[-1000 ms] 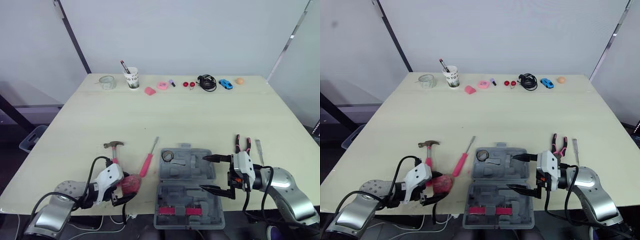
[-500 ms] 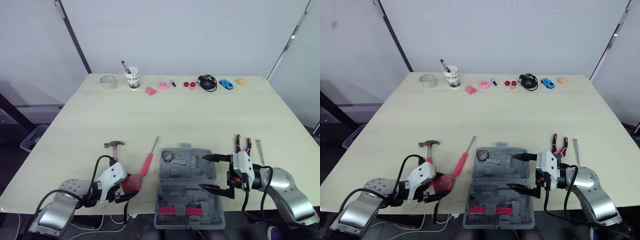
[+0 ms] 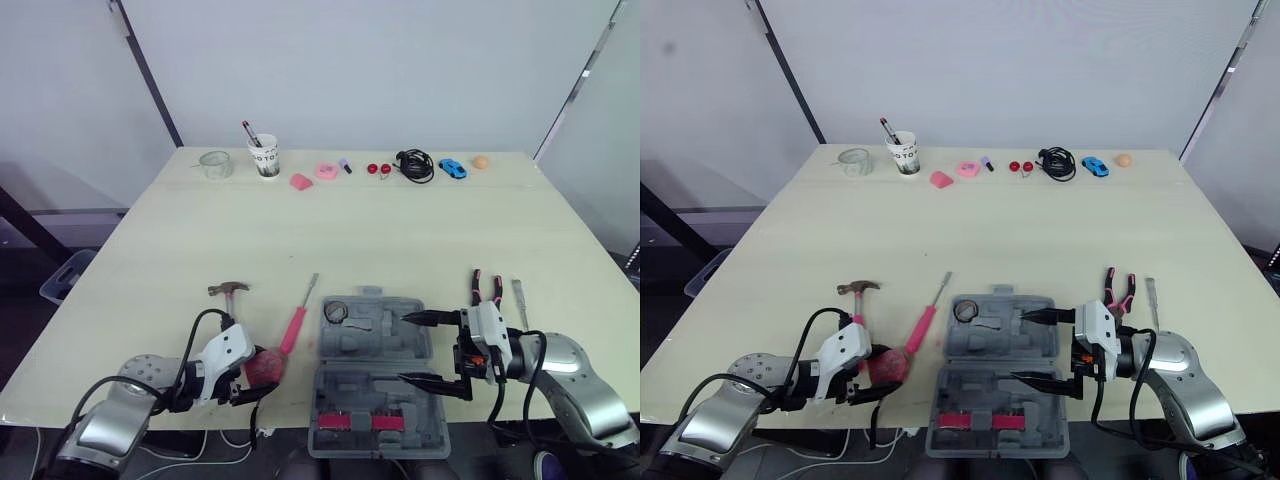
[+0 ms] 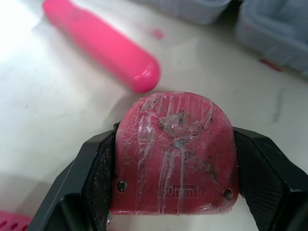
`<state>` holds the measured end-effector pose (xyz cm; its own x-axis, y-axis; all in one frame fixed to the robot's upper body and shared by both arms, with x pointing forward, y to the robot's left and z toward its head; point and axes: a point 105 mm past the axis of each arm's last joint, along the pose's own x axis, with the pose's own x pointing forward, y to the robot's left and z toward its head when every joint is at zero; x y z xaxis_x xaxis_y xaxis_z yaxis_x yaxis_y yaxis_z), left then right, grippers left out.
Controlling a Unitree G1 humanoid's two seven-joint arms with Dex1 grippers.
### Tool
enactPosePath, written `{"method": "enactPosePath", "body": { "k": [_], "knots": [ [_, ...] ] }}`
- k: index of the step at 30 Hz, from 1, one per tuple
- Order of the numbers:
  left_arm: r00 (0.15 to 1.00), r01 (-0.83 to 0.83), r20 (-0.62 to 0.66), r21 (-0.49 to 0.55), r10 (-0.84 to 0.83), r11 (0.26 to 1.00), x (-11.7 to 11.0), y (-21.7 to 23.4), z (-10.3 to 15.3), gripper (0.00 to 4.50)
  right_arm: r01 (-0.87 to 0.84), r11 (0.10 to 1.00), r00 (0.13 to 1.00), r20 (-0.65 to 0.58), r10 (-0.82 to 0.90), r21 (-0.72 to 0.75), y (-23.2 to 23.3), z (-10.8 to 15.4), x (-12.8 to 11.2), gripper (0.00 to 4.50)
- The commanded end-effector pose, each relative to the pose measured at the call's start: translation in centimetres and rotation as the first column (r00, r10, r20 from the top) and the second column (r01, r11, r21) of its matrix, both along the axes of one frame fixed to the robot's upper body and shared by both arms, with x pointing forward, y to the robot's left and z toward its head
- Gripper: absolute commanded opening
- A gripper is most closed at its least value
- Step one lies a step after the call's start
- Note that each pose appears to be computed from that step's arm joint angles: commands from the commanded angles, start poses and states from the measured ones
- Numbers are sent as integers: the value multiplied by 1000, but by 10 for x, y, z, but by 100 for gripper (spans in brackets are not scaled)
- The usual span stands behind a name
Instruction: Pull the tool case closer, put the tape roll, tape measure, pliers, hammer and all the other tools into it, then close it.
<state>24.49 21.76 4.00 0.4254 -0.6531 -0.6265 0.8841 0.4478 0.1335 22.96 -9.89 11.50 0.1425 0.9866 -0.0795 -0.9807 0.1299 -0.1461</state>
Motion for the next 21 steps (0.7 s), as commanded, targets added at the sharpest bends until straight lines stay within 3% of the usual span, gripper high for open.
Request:
{"method": "enactPosePath", "body": {
  "k": [1, 5, 13, 18, 21],
  "knots": [
    [997, 62, 48, 17, -63, 998, 6, 6, 20, 305, -40, 999, 999, 34, 40, 15, 1, 12, -3, 450],
    [991, 120, 54, 34, -121, 992, 10, 6, 36, 305, -28, 1000, 999, 36, 28, 13, -1, 13, 0, 450],
    [926, 361, 97, 55, -365, 931, 29, -23, 75, 305, 61, 995, 988, -145, -49, 78, 8, 31, 9, 450],
    [847, 511, 149, 38, -510, 859, 45, -65, 95, 305, 185, 979, 937, -315, -149, 88, 6, 34, 18, 450],
    [804, 570, 209, 1, -557, 822, 52, -98, 104, 305, 231, 972, 912, -357, -201, 45, 7, 34, 19, 450]
  ]
}}
